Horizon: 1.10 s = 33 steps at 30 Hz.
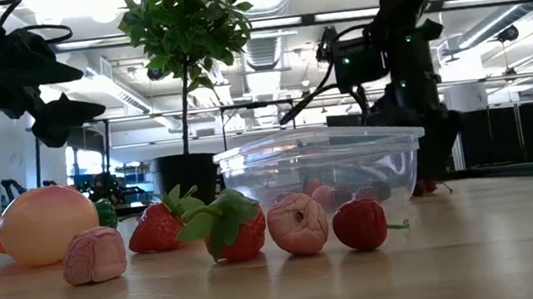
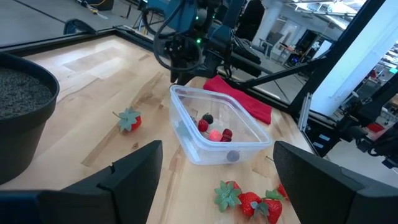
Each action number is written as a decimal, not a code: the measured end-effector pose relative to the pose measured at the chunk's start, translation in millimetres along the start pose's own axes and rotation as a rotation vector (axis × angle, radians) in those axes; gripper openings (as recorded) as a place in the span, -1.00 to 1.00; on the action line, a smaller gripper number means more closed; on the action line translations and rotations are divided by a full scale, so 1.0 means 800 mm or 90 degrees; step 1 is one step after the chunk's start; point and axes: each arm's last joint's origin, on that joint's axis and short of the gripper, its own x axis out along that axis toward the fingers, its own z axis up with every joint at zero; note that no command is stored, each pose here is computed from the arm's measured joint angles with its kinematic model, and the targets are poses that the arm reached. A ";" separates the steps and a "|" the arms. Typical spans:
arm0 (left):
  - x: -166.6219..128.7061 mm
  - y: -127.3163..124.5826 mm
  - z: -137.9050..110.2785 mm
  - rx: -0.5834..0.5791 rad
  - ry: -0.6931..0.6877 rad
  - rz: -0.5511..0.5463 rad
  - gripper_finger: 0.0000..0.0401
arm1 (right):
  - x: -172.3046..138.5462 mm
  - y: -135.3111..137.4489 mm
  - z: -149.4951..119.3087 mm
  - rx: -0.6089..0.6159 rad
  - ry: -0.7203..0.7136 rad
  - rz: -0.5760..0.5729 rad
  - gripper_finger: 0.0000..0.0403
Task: Pick and placing Produce into tupperware
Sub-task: Put the red cherry into the transparent bin
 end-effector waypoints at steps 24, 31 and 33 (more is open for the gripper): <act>0.000 0.000 0.000 0.000 0.000 0.000 0.46 | 0.001 -0.001 -0.002 -0.004 0.002 0.026 -0.70; 0.000 0.000 0.000 0.000 0.000 0.000 0.46 | -0.079 0.031 0.000 -0.055 -0.066 0.199 -0.71; 0.000 0.000 0.000 0.000 0.000 0.000 0.46 | -0.111 0.046 -0.003 -0.084 -0.086 0.270 -0.71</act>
